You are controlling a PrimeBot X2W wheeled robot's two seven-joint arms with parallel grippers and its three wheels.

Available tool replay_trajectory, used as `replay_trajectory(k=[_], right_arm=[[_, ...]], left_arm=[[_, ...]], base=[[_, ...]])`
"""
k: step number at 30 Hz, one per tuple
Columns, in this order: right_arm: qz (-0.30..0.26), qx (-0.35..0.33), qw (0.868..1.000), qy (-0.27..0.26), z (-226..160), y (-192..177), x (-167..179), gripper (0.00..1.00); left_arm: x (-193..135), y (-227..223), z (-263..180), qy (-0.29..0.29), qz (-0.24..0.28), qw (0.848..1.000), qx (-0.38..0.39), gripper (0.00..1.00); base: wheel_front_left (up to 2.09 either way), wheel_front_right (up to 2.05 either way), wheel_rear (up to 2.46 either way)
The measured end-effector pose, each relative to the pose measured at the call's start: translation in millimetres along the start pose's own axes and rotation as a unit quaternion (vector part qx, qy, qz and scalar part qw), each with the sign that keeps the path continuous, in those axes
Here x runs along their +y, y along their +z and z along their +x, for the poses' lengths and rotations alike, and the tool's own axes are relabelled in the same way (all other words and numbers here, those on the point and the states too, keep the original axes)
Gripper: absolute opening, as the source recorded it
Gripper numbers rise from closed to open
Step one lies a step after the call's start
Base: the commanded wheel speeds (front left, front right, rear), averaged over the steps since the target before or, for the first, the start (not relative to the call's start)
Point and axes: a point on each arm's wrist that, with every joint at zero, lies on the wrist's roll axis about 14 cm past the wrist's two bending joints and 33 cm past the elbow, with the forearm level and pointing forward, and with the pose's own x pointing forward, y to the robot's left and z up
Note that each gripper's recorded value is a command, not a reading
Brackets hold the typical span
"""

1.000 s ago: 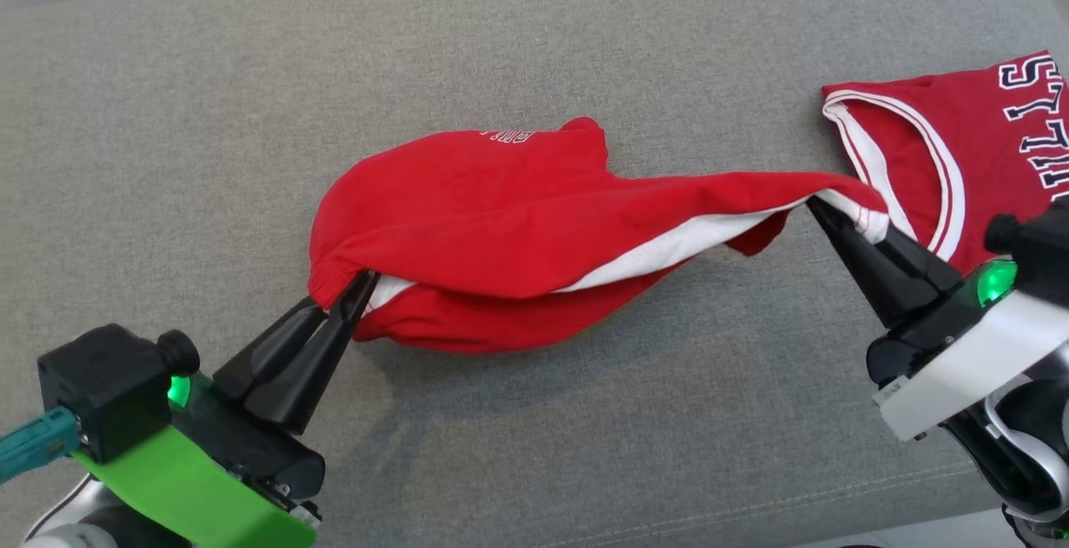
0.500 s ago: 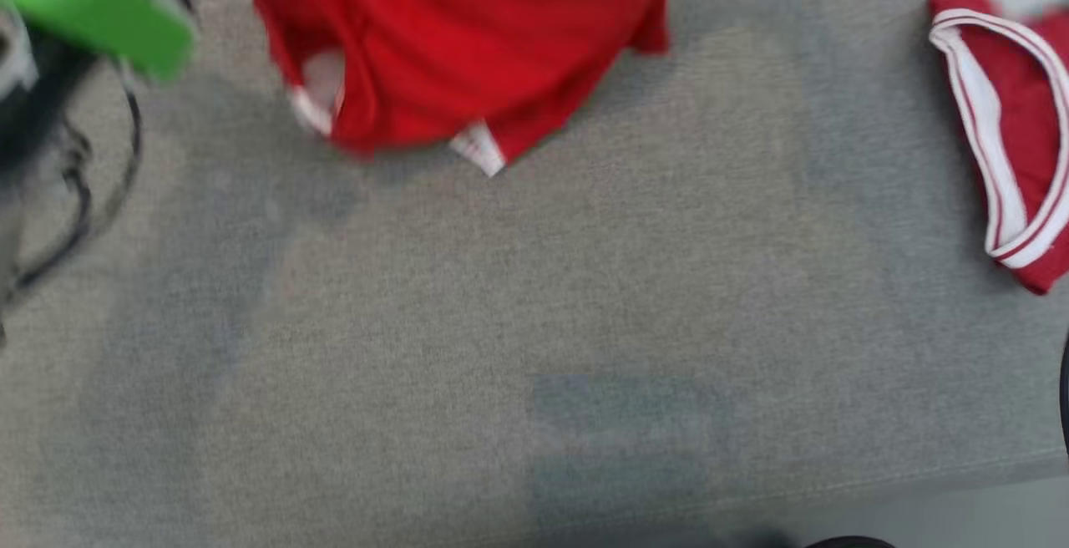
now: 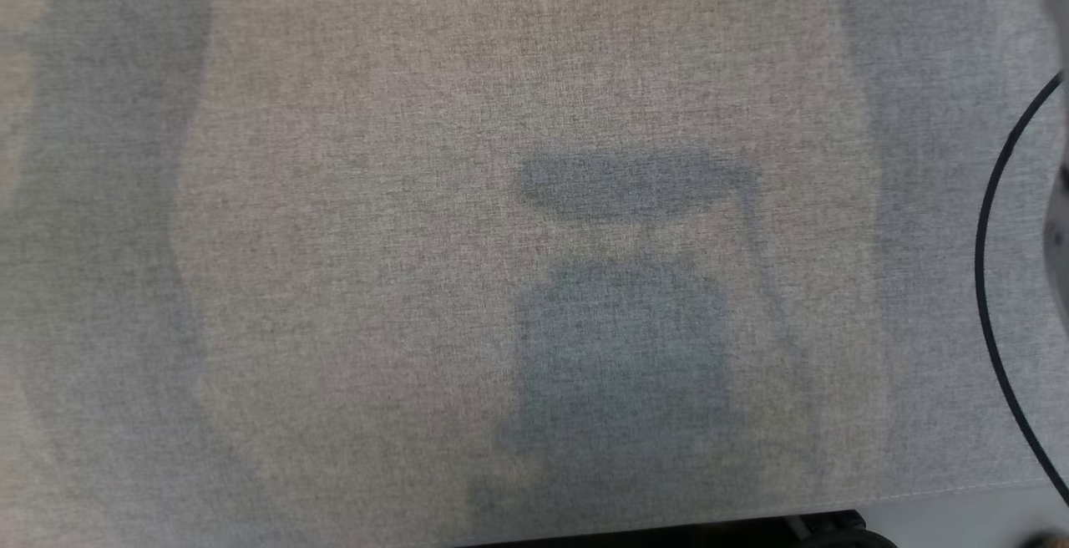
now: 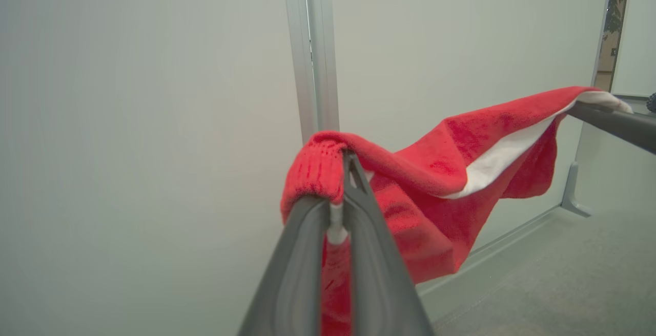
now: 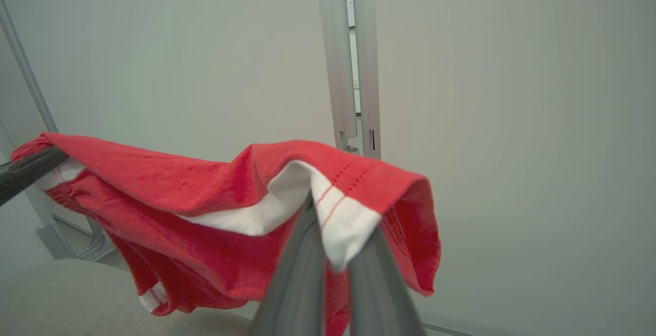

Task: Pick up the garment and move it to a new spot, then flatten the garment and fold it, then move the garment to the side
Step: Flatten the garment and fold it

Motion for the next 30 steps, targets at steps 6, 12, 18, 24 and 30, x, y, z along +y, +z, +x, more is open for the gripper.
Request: replay_trajectory(k=[6,12,18,24,30], right_arm=[[0.035,0.141,0.989,0.007,-73,-130,9,0.00],[0.070,0.232,0.970,0.020,-161,-171,9,0.00],[0.090,0.298,0.950,0.014,-226,-161,0,0.00],[0.124,0.357,0.926,0.013,-278,-141,12,0.00],[0.131,0.372,0.919,0.019,-307,-104,25,0.00]], left_arm=[[-29,-119,-58,-0.013,-0.063,0.989,0.130,0.00],[-56,-141,-107,-0.033,-0.107,0.980,0.163,0.00],[-74,-139,-159,-0.049,-0.125,0.970,0.202,0.00],[-105,-128,-211,-0.058,-0.177,0.953,0.240,0.00],[-131,-100,-262,-0.037,-0.229,0.936,0.265,0.00]], base=[[0.00,0.00,0.00],[0.00,0.00,0.00],[0.00,0.00,0.00],[0.00,0.00,0.00],[0.00,0.00,0.00]])
